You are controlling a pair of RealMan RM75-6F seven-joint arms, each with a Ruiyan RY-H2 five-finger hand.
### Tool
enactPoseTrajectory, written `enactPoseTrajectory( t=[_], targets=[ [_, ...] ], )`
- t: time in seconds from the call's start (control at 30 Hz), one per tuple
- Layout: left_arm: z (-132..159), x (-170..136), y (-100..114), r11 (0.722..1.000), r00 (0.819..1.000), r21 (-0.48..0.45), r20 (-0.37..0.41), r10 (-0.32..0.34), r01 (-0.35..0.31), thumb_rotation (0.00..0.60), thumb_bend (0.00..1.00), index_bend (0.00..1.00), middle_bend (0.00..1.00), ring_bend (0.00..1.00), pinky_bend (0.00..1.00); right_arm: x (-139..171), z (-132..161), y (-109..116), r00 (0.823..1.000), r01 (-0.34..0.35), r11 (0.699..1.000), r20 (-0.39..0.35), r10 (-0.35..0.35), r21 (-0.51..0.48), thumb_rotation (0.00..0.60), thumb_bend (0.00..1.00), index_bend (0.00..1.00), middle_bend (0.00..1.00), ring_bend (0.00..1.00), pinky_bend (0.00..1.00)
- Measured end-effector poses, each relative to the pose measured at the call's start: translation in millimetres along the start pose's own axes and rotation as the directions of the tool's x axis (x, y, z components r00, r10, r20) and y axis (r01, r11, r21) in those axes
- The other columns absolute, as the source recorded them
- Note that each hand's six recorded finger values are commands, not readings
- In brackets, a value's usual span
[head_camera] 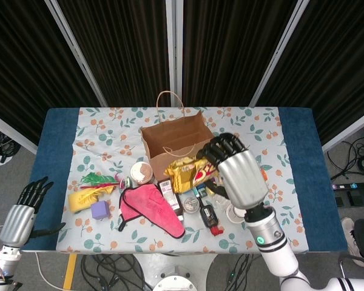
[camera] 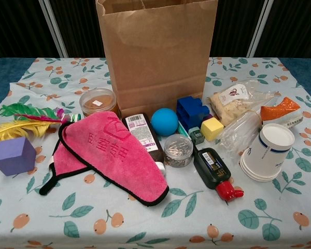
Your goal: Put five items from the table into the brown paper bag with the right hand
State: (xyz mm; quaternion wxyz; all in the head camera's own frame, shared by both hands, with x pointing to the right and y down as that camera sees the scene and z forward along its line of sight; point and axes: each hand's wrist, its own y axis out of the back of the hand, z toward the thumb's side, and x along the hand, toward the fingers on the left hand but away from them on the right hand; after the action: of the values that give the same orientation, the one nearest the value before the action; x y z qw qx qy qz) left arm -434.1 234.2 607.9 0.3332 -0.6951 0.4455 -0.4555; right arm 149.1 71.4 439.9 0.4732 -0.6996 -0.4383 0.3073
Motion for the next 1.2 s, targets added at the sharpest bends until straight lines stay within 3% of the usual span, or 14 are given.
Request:
enactPoseTrajectory(
  t=[0.13,0.3,0.4,0.53,0.63,0.77,0.93,1.1,1.2],
  targets=[
    [-0.8,4.8,-0.6,1.0,1.0,0.006,0.0,-0.007,0.007,0.485,0.0,0.09,0.07,0.03,0.07,-36.4,-1.7,18.6,0.998,0.063,0.994,0.034,-0.06,-0.093,0.6,0.2,0.52,0.44,0.29,0.26],
    [0.1,8.5,-1.8,1.0,1.0,0.007,-0.001,-0.013,0.013,0.485,0.0,0.09,0.07,0.03,0.07,-80.9,-3.2,-8.5,0.995,0.052,0.957,0.091,-0.027,-0.287,0.6,0.2,0.52,0.44,0.29,0.26],
    [1.5,9.8,-3.3,1.0,1.0,-0.001,-0.007,-0.011,0.011,0.484,0.0,0.09,0.07,0.03,0.07,-99.4,-7.1,-34.9,0.991,0.042,0.904,0.131,0.015,-0.425,0.6,0.2,0.52,0.44,0.29,0.26],
    [2.0,12.6,-5.0,1.0,1.0,-0.008,-0.012,-0.011,0.011,0.482,0.0,0.09,0.07,0.03,0.07,-117.2,-10.7,-77.8,0.981,0.027,0.808,0.17,0.09,-0.588,0.6,0.2,0.52,0.44,0.29,0.26],
    [1.0,15.3,-4.7,1.0,1.0,-0.007,-0.012,-0.01,0.01,0.483,0.0,0.09,0.07,0.03,0.07,-121.9,-12.8,-106.8,0.973,0.02,0.757,0.187,0.135,-0.653,0.6,0.2,0.52,0.44,0.29,0.26],
    [-0.2,16.9,-4.7,1.0,1.0,-0.009,-0.011,-0.01,0.01,0.485,0.0,0.09,0.07,0.03,0.07,-121.1,-14.2,-130.5,0.967,0.004,0.71,0.185,0.178,-0.705,0.6,0.17,0.52,0.44,0.29,0.26],
    [-0.1,16.5,-6.6,1.0,1.0,-0.012,-0.007,-0.016,0.015,0.484,0.0,0.09,0.07,0.03,0.07,-115.8,-16.2,-144.6,0.962,-0.017,0.688,0.175,0.209,-0.726,0.6,0.11,0.49,0.4,0.25,0.22],
    [-0.1,14.9,-6.7,1.0,1.0,-0.012,-0.005,-0.015,0.015,0.48,0.0,0.09,0.07,0.03,0.07,-113.9,-17.4,-142.5,0.968,-0.032,0.68,0.147,0.204,-0.732,0.6,0.0,0.24,0.23,0.06,0.07],
    [-0.5,14.2,-6.5,1.0,1.0,-0.012,-0.007,-0.015,0.015,0.475,0.0,0.09,0.07,0.03,0.07,-113.0,-19.3,-139.4,0.97,-0.048,0.672,0.124,0.207,-0.739,0.6,0.0,0.16,0.17,0.01,0.03]
  ],
)
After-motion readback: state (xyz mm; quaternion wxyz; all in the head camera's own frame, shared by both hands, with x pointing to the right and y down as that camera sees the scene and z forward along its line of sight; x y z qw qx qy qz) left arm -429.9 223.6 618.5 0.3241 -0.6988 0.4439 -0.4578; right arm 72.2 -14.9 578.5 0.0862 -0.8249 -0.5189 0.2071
